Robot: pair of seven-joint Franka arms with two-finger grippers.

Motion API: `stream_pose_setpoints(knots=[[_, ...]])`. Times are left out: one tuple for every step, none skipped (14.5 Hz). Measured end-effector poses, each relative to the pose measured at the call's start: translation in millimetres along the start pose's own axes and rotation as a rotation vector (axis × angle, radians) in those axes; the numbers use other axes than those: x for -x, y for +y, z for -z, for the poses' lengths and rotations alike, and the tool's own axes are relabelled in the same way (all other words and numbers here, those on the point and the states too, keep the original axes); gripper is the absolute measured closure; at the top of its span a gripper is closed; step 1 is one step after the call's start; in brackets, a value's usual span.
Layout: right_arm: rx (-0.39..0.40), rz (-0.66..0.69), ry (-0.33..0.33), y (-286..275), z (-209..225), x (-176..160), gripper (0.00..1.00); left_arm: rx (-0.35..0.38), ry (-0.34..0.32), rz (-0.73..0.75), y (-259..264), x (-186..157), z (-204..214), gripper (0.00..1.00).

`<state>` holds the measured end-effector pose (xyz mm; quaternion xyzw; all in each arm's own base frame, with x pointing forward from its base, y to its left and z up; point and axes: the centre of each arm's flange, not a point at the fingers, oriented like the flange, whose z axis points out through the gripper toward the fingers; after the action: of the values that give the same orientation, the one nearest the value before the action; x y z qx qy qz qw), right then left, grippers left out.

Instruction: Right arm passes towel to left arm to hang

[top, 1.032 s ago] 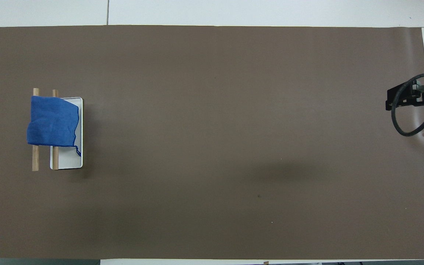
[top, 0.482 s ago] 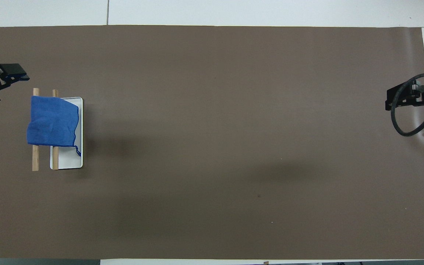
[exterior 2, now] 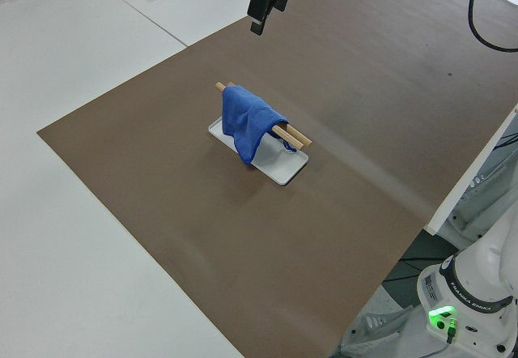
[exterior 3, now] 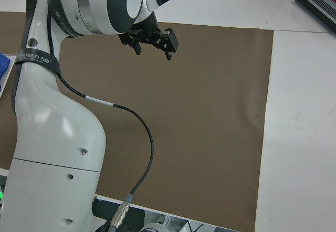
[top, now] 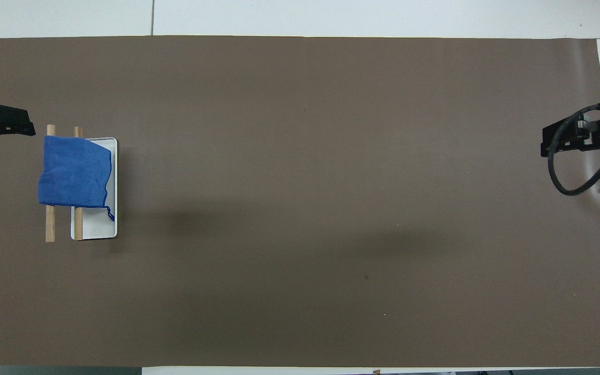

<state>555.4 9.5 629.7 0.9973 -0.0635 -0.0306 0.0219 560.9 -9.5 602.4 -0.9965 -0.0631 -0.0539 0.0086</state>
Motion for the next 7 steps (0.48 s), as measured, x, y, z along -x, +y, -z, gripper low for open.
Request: stream_pose_setpoints(knots=[[0.000, -0.001, 0.000, 0, 0, 0, 0.00, 0.005, -0.033, -0.040, 1, 4, 2, 0.00], [0.000, -0.002, 0.000, 1, 0, 0, 0.00, 0.008, -0.064, -0.076, 1, 7, 3, 0.00], [0.000, -0.002, 0.000, 1, 0, 0, 0.00, 0.009, -0.093, -0.103, 0, 10, 4, 0.00], [0.000, -0.002, 0.000, 1, 0, 0, 0.00, 0.009, -0.123, -0.119, 0, 14, 6, 0.00], [0.000, -0.002, 0.000, 1, 0, 0, 0.00, 0.007, -0.151, -0.130, -1, 20, 8, 0.00], [0.000, -0.004, -0.001, 2, 0, 0, 0.00, 0.006, -0.173, -0.136, -2, 26, 12, 0.00], [0.000, -0.007, -0.001, 4, 0, -1, 0.00, 0.006, -0.185, -0.140, -2, 30, 16, 0.00]])
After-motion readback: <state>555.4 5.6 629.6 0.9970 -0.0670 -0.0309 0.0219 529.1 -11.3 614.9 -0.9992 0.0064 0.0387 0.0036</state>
